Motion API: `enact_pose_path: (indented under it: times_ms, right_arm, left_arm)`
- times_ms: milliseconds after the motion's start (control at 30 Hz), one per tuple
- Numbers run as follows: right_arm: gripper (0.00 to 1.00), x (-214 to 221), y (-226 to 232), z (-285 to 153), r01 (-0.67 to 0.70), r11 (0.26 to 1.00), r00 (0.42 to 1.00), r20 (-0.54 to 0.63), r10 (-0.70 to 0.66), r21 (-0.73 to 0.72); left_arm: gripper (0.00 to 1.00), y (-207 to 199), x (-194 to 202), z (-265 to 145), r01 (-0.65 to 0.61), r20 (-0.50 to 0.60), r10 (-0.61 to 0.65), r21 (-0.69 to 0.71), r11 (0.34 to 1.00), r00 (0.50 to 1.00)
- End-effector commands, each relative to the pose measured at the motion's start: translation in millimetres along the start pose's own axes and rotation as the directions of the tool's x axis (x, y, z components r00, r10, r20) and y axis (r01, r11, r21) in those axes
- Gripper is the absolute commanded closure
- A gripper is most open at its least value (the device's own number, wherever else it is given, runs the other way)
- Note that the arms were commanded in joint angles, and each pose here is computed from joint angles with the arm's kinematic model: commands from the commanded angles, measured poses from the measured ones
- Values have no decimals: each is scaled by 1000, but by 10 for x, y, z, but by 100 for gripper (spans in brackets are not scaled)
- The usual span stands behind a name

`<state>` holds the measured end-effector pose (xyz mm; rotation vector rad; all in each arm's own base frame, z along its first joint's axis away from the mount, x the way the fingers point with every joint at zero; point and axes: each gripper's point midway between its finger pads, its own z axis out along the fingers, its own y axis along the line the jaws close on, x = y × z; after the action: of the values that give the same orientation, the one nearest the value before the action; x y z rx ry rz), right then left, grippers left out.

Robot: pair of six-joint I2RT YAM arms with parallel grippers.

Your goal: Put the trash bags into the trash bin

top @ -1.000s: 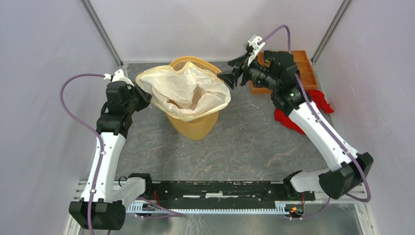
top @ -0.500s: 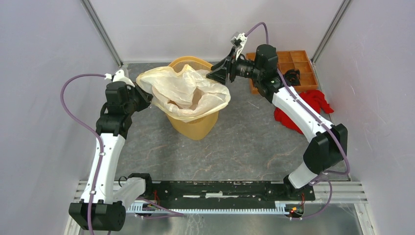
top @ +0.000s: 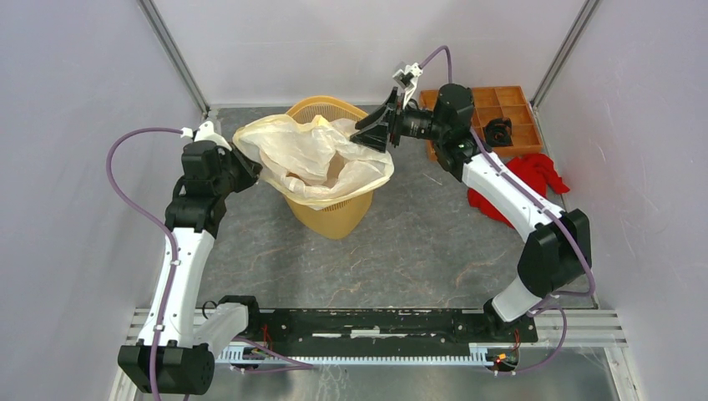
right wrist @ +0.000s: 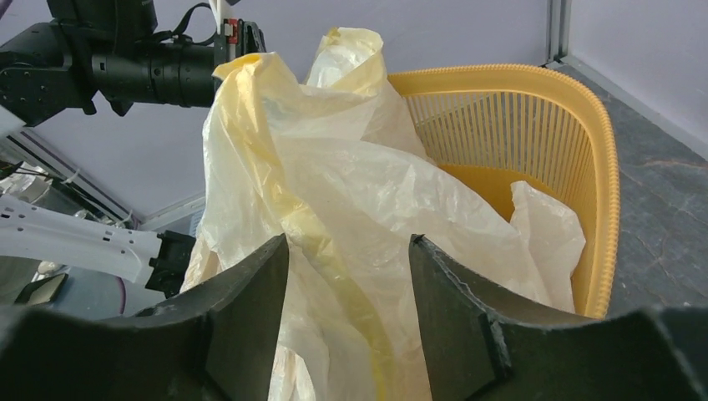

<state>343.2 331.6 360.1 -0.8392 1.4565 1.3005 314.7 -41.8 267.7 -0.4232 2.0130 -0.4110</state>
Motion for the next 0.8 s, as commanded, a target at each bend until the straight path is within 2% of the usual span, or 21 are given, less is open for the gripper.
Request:
enact_pose_path:
  times_ms: [0,100,167,200,300,367,633,767]
  right_arm:
    - [46,-220,184,-35,47,998,997,63,-44,-42]
    - [76,-305,162,-25,40,999,994,99,-38,-19]
    - [93,-366,14,-59,47,995,991,121,-57,86]
    - [98,-353,-112,-96,52,984,991,113,-72,169]
    - [100,-370,-508,-356,62,893,985,118,-127,445]
    - [100,-333,-704,-539,36,829,982,133,-133,558]
    - [100,-50,-1247,-723,-82,706,987,155,-39,703]
    - [100,134,-1383,-587,-100,738,989,148,0,667]
  left_arm:
    - [83,-88,-101,-48,-30,42,27,49,998,999]
    - [84,-82,-101,-40,-26,43,24,46,999,999]
    - [85,-66,-97,-35,-23,44,21,38,999,999]
    - [85,-67,-105,-36,-22,48,20,38,999,999]
    - [85,-77,-111,-29,-17,51,15,43,999,999]
    - [85,-81,-106,-28,-15,51,13,47,999,999]
    - [85,-52,-24,5,-14,33,12,48,999,999]
    - [84,31,22,55,-19,28,19,17,1000,999]
